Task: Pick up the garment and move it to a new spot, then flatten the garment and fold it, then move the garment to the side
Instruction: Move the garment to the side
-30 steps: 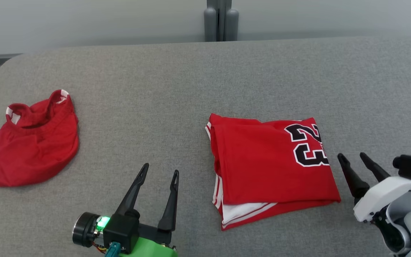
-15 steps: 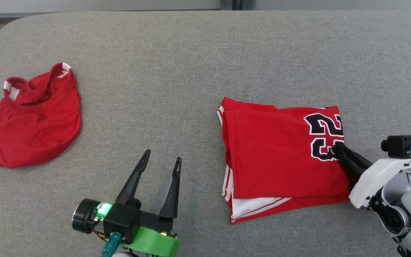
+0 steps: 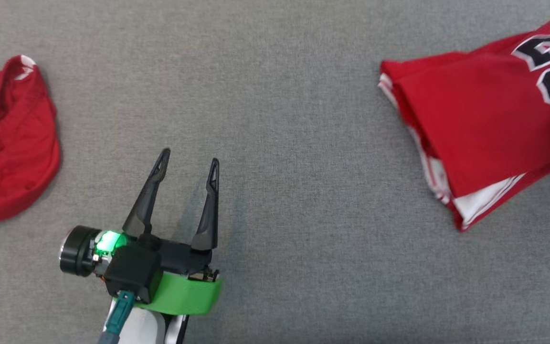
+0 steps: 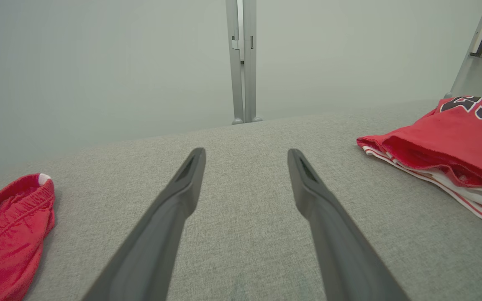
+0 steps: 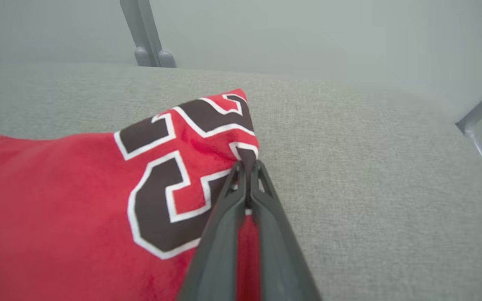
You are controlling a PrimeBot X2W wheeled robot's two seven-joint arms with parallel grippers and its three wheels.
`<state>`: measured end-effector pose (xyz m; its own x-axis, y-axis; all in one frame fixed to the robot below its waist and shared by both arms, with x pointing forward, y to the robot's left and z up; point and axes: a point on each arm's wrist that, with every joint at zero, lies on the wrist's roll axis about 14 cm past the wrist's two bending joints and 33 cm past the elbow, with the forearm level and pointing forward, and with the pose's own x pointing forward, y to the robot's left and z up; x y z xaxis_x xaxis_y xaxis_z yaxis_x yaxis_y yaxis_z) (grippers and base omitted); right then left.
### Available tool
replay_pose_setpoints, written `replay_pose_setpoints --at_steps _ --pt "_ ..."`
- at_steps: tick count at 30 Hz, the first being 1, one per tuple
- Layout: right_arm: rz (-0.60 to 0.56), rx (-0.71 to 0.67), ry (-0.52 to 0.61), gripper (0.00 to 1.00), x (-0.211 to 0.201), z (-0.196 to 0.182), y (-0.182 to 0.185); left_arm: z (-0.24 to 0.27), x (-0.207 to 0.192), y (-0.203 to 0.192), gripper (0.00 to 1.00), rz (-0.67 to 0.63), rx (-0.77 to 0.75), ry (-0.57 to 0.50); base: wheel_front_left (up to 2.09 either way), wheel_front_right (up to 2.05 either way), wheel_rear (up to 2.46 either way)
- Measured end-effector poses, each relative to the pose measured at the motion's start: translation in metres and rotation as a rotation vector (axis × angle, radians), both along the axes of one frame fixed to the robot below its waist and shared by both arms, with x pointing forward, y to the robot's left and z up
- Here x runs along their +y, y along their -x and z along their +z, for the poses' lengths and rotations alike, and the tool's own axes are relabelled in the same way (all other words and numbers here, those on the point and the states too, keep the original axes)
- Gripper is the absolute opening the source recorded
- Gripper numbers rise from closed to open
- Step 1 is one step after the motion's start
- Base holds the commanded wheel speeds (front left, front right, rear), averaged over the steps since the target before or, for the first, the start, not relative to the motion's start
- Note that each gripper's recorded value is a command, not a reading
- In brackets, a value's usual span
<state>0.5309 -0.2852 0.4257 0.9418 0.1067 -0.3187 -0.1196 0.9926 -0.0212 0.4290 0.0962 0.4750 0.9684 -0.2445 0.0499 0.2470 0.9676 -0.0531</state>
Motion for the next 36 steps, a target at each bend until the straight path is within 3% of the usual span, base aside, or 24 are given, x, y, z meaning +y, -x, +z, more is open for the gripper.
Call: replay_pose_setpoints --at_steps 14,23,25,30,36 --pt "-0.323 -0.09 0.211 0.0 -0.149 0.021 -0.043 -0.025 -0.033 -0.046 1.0 -0.16 -0.058 -0.008 0.0 0.0 0.0" --pt "-0.407 -0.063 0.333 0.0 -0.198 0.02 -0.044 -0.054 -0.041 -0.05 1.0 -0.227 -0.032 -0.041 0.0 0.0 0.0" --pt "-0.412 -0.077 0.36 1.0 -0.202 0.023 -0.046 -0.056 -0.042 -0.05 1.0 -0.229 -0.029 -0.041 0.0 0.0 0.0" --pt "-0.347 -0.14 0.415 1.0 -0.184 0.027 -0.064 -0.053 -0.045 -0.049 1.0 -0.235 -0.032 -0.032 0.0 0.0 0.0" --pt "-0.188 -0.19 0.338 1.0 -0.107 0.009 -0.082 -0.04 -0.034 -0.05 1.0 -0.159 -0.032 -0.004 0.0 0.0 0.0"
